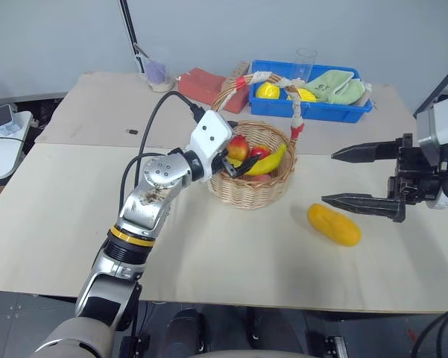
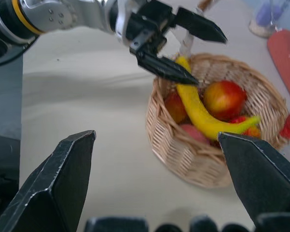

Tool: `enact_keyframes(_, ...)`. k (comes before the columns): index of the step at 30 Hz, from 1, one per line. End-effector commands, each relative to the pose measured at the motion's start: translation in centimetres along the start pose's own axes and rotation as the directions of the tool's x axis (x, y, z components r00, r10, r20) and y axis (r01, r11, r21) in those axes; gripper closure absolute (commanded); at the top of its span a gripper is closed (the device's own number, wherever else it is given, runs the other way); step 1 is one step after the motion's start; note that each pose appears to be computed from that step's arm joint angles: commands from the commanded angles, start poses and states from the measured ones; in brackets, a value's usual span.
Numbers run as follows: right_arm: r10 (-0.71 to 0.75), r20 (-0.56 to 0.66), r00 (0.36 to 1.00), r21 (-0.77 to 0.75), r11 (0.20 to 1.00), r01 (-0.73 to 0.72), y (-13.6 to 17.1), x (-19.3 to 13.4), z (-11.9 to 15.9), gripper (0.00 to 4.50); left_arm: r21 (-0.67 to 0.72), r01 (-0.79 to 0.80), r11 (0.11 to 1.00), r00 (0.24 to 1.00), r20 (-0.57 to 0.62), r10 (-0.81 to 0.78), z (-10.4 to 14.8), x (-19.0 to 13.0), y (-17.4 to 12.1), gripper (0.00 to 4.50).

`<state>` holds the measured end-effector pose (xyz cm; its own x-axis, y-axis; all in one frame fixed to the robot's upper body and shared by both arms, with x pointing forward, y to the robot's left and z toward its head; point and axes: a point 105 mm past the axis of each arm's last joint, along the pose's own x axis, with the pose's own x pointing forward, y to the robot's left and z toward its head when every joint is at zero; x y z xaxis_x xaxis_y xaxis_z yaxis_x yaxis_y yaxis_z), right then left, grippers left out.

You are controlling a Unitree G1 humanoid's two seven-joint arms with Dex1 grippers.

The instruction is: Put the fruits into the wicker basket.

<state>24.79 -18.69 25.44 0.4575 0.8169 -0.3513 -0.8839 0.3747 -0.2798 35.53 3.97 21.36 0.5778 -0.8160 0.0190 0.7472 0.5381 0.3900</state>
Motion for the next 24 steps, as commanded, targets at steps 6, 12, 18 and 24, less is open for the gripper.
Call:
enact_keyframes(6,-0.109,-0.171,0.979,0.003,0.994,0.111,-0.2,-0.8,-3.8,0.00,0.035,0.335,0.942,0.941,0.029,-0.336,2.7,-5.1,-2.5,0.05)
enact_keyframes(12,-0.197,-0.288,0.937,0.039,0.975,0.217,-0.6,0.1,-8.4,0.00,0.020,0.566,0.824,0.824,-0.001,-0.566,4.1,-8.7,-4.3,0.05)
enact_keyframes(18,-0.209,-0.370,0.905,0.105,0.959,0.264,-1.0,0.6,-11.7,0.00,0.023,0.687,0.726,0.727,-0.032,-0.686,5.2,-11.5,-5.1,0.05)
enact_keyframes(24,-0.183,-0.438,0.880,0.168,0.945,0.280,-1.6,0.8,-14.1,0.00,0.082,0.703,0.706,0.708,0.007,-0.706,5.9,-12.4,-5.6,0.05)
